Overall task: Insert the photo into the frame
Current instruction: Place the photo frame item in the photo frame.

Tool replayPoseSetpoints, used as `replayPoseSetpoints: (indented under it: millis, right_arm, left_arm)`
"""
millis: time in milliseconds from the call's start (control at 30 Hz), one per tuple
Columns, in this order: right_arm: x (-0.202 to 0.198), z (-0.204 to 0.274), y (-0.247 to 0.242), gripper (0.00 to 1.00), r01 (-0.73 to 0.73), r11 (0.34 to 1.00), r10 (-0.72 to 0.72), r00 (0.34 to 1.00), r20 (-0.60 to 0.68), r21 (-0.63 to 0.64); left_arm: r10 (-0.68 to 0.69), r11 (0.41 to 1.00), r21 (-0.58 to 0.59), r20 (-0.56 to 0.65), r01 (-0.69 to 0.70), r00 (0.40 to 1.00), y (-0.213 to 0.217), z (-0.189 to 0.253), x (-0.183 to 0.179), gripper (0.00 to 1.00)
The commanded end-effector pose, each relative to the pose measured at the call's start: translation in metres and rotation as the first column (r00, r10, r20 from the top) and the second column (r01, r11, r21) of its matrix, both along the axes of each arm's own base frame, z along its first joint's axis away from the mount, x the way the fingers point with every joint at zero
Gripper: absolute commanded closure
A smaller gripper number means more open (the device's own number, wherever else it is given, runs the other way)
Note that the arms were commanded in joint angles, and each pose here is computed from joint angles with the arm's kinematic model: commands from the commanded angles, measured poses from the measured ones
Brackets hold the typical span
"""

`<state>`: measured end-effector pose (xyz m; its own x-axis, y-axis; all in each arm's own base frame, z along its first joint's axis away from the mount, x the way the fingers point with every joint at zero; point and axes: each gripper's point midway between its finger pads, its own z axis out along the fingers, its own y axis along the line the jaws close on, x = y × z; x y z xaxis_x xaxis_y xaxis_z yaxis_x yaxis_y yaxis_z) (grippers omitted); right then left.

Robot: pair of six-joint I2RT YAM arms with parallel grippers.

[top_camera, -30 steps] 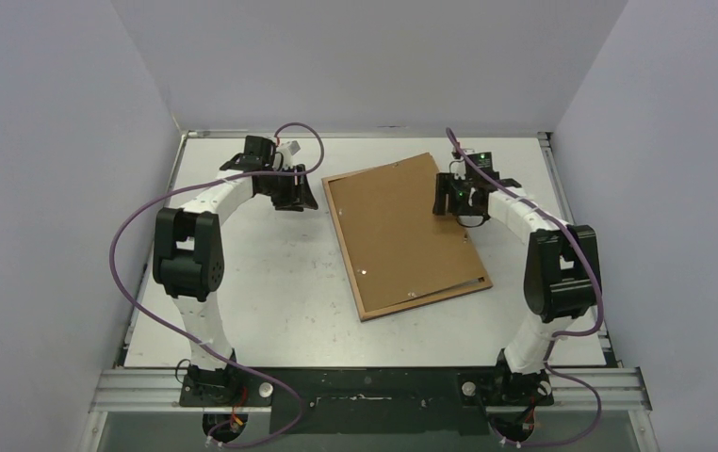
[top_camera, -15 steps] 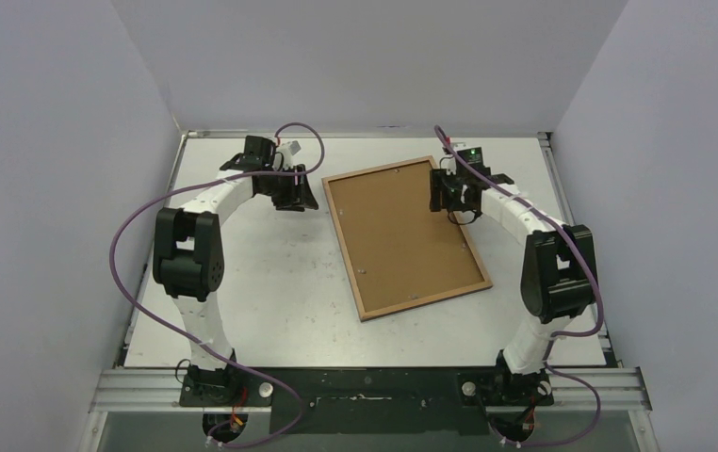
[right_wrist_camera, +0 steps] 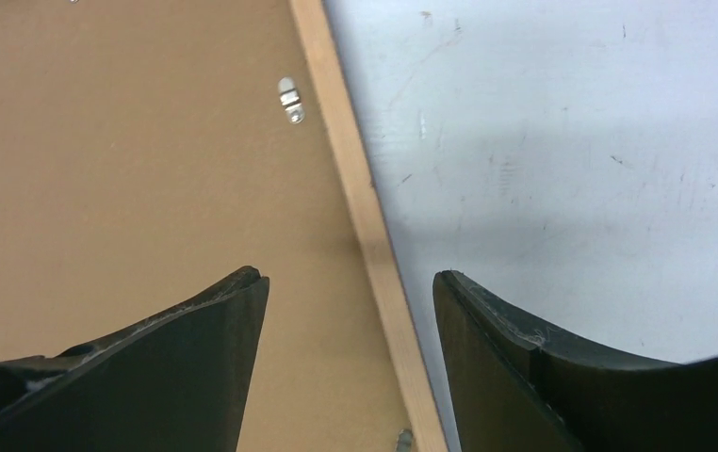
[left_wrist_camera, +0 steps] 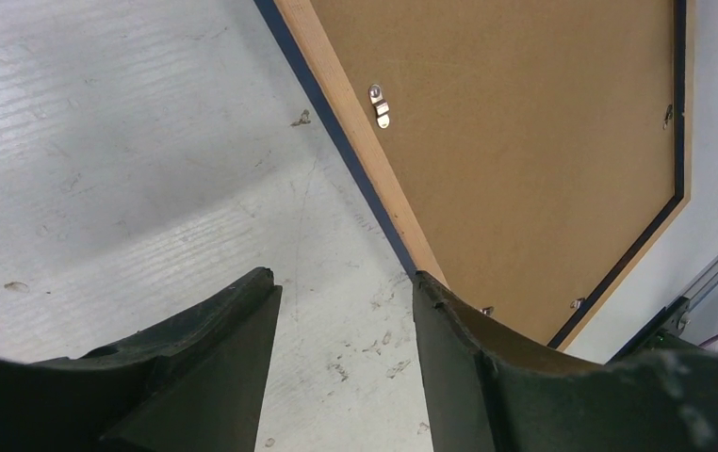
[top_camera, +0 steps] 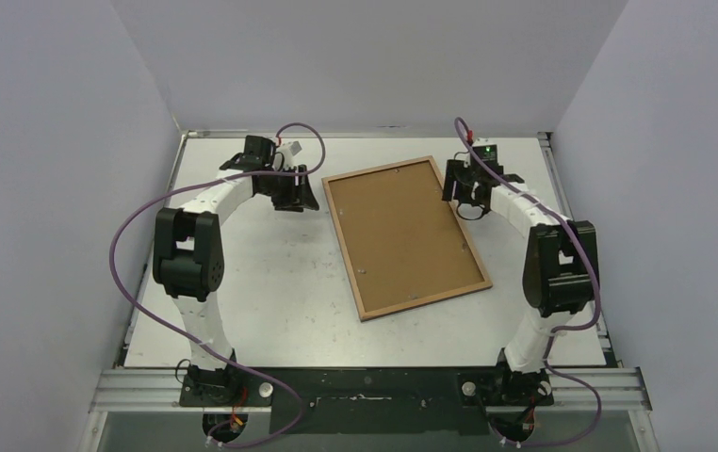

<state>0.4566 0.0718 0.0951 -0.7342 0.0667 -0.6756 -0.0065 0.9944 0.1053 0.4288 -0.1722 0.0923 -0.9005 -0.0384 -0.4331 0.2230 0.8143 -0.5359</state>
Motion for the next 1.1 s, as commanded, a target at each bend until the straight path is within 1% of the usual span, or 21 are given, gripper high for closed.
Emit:
replayPoseSetpoints:
  millis: [0,167,500,600,700,833,933,1067]
  right_arm:
    - [0.025,-0.006,0.001,0.34,0.023,0.997,-0.026,0.999,0.044,0.079]
    - [0.022,-0.029,0.007,0.34,0.019,0.992,-0.020,1.000,0.005,0.128]
    - [0.000,-0.041,0.010,0.36,0.012,0.989,-0.010,1.000,-0.013,0.147]
    - [-0.001,-0.028,0.011,0.35,0.002,0.987,-0.004,1.000,0.012,0.158]
    - [0.004,-0.004,0.014,0.36,-0.017,0.986,0.008,0.998,0.056,0.168]
    - [0.012,0.023,0.005,0.35,0.004,0.988,-0.022,0.994,0.112,0.157]
    - [0.014,0.021,-0.009,0.35,0.047,0.993,-0.058,0.993,0.105,0.110]
    - [0.011,0.001,-0.013,0.35,0.061,0.993,-0.069,0.995,0.071,0.105]
  left_arm:
    - [-0.034,0.999,-0.034,0.057,0.036,0.998,-0.006,0.024,-0.002,0.47]
    - [-0.040,0.998,-0.037,0.062,0.042,0.997,-0.011,0.024,-0.001,0.39]
    - [-0.045,0.999,-0.022,0.041,0.046,0.998,-0.017,0.013,0.001,0.39]
    - [-0.047,0.999,-0.018,0.040,0.048,0.998,-0.017,0.011,0.000,0.40]
    - [-0.050,0.999,-0.015,0.036,0.050,0.998,-0.018,0.009,0.000,0.41]
    - [-0.061,0.998,-0.005,0.028,0.061,0.998,-0.022,0.004,-0.002,0.42]
    - [-0.081,0.997,0.004,0.019,0.081,0.997,-0.030,-0.002,-0.006,0.43]
    - [-0.110,0.994,0.018,0.006,0.110,0.994,-0.040,-0.011,-0.010,0.43]
